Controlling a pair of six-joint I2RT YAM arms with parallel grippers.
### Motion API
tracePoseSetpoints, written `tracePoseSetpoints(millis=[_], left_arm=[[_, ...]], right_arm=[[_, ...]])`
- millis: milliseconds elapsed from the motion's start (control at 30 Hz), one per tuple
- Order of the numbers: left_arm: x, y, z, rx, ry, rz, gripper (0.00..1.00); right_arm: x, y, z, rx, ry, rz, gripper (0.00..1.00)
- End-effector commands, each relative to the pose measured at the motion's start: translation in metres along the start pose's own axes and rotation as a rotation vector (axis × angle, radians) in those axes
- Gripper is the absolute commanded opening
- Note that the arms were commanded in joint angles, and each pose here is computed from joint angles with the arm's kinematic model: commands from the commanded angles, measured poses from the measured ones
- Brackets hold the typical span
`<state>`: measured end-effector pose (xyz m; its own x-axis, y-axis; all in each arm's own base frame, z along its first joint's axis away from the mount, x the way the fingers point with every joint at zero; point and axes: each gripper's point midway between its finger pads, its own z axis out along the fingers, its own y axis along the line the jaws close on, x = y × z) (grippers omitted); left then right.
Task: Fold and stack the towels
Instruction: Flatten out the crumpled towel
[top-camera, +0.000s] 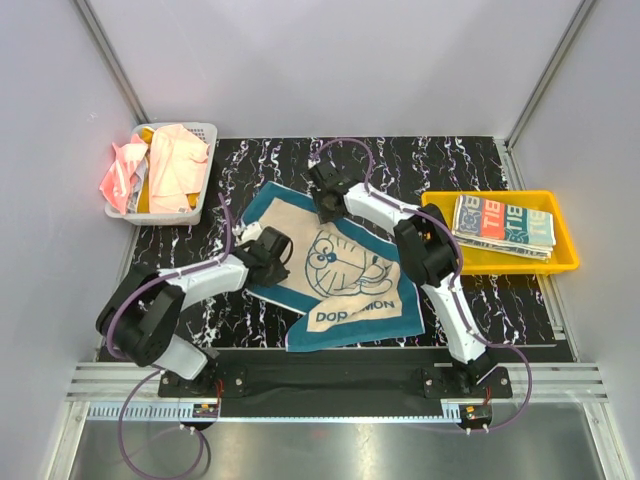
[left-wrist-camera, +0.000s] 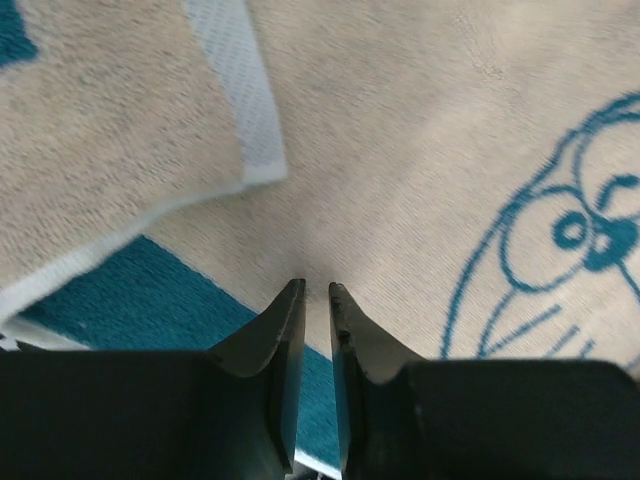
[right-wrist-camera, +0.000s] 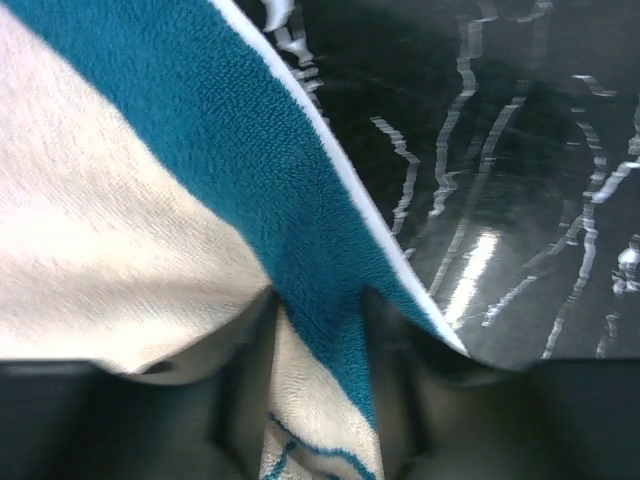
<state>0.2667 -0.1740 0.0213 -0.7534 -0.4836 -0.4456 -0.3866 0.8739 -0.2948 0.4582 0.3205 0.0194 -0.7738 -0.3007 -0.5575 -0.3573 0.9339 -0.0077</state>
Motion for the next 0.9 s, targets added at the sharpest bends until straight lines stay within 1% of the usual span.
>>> tracePoseSetpoints(millis=[0,33,67,100,133,167,200,233,267,300,333,367,400,433,467,500,533,567,600,633,667,700,733,800,833,867], left_arm=[[-0.021,-0.012,0.006,0.019,-0.032,-0.018,0.20],[-0.027,-0.013,0.008,0.011,-0.038,-0.009,0.20],[-0.025,-0.010,0.016,-0.021,-0.022,0.006,0.20],[-0.038,-0.027,0.016,0.000,-0.039,0.012,0.19],[-0.046,-0.033,0.019,-0.006,-0.048,0.041,0.18],[-0.048,-0.032,0.023,-0.046,-0.033,0.064,0.17],[-0.062,-0.052,0.029,-0.043,-0.043,0.076,0.17],[-0.064,-0.056,0.033,-0.048,-0.025,0.104,0.15],[-0.070,-0.064,0.036,-0.044,-0.026,0.116,0.15],[-0.089,-0.087,0.032,-0.009,-0.055,0.116,0.15],[-0.086,-0.080,0.047,-0.062,-0.020,0.160,0.15],[-0.104,-0.100,0.044,-0.033,-0.047,0.165,0.15],[-0.106,-0.098,0.051,-0.058,-0.033,0.185,0.15],[-0.105,-0.088,0.062,-0.102,-0.008,0.207,0.15],[-0.108,-0.086,0.065,-0.104,0.000,0.211,0.15],[-0.115,-0.081,0.069,-0.113,0.002,0.198,0.15],[-0.116,-0.075,0.074,-0.119,0.015,0.194,0.15],[-0.115,-0.068,0.077,-0.119,0.028,0.189,0.15],[-0.117,-0.066,0.079,-0.110,0.031,0.185,0.16],[-0.123,-0.059,0.082,-0.115,0.035,0.174,0.16],[-0.123,-0.056,0.083,-0.110,0.042,0.174,0.17],[-0.125,-0.057,0.085,-0.092,0.048,0.176,0.18],[-0.124,-0.061,0.084,-0.068,0.058,0.193,0.19],[-0.131,-0.066,0.080,-0.048,0.040,0.204,0.21],[-0.133,-0.073,0.078,-0.016,0.030,0.216,0.27],[-0.136,-0.074,0.075,-0.006,0.020,0.219,0.29]], right_arm=[[0.024,-0.044,-0.002,0.203,0.056,0.043,0.40],[0.025,-0.054,-0.005,0.230,0.055,0.066,0.33],[0.027,-0.060,-0.007,0.240,0.057,0.089,0.31],[0.034,-0.067,-0.016,0.250,0.063,0.129,0.29],[0.035,-0.081,-0.018,0.262,0.059,0.168,0.26],[0.040,-0.089,-0.022,0.269,0.063,0.194,0.25],[0.051,-0.097,-0.031,0.270,0.076,0.229,0.25],[0.054,-0.105,-0.036,0.273,0.075,0.256,0.23],[0.076,-0.122,-0.038,0.297,0.118,0.282,0.23],[0.075,-0.126,-0.052,0.289,0.100,0.314,0.23],[0.080,-0.129,-0.057,0.287,0.100,0.326,0.24],[0.105,-0.131,-0.060,0.296,0.140,0.328,0.26],[0.103,-0.129,-0.074,0.275,0.112,0.349,0.26],[0.107,-0.126,-0.079,0.253,0.102,0.366,0.26],[0.134,-0.123,-0.081,0.239,0.146,0.370,0.25],[0.131,-0.111,-0.093,0.178,0.120,0.395,0.26],[0.135,-0.104,-0.096,0.150,0.109,0.406,0.26],[0.155,-0.097,-0.098,0.134,0.139,0.406,0.26],[0.154,-0.081,-0.108,0.090,0.117,0.407,0.27],[0.157,-0.076,-0.110,0.075,0.106,0.410,0.29],[0.167,-0.072,-0.110,0.067,0.122,0.420,0.32],[0.166,-0.068,-0.113,0.044,0.114,0.430,0.40],[0.163,-0.068,-0.114,0.043,0.097,0.436,0.43],[0.148,-0.075,-0.118,0.077,0.044,0.441,0.50],[0.143,-0.079,-0.120,0.097,0.036,0.437,0.56],[0.125,-0.081,-0.123,0.106,0.002,0.435,0.58]])
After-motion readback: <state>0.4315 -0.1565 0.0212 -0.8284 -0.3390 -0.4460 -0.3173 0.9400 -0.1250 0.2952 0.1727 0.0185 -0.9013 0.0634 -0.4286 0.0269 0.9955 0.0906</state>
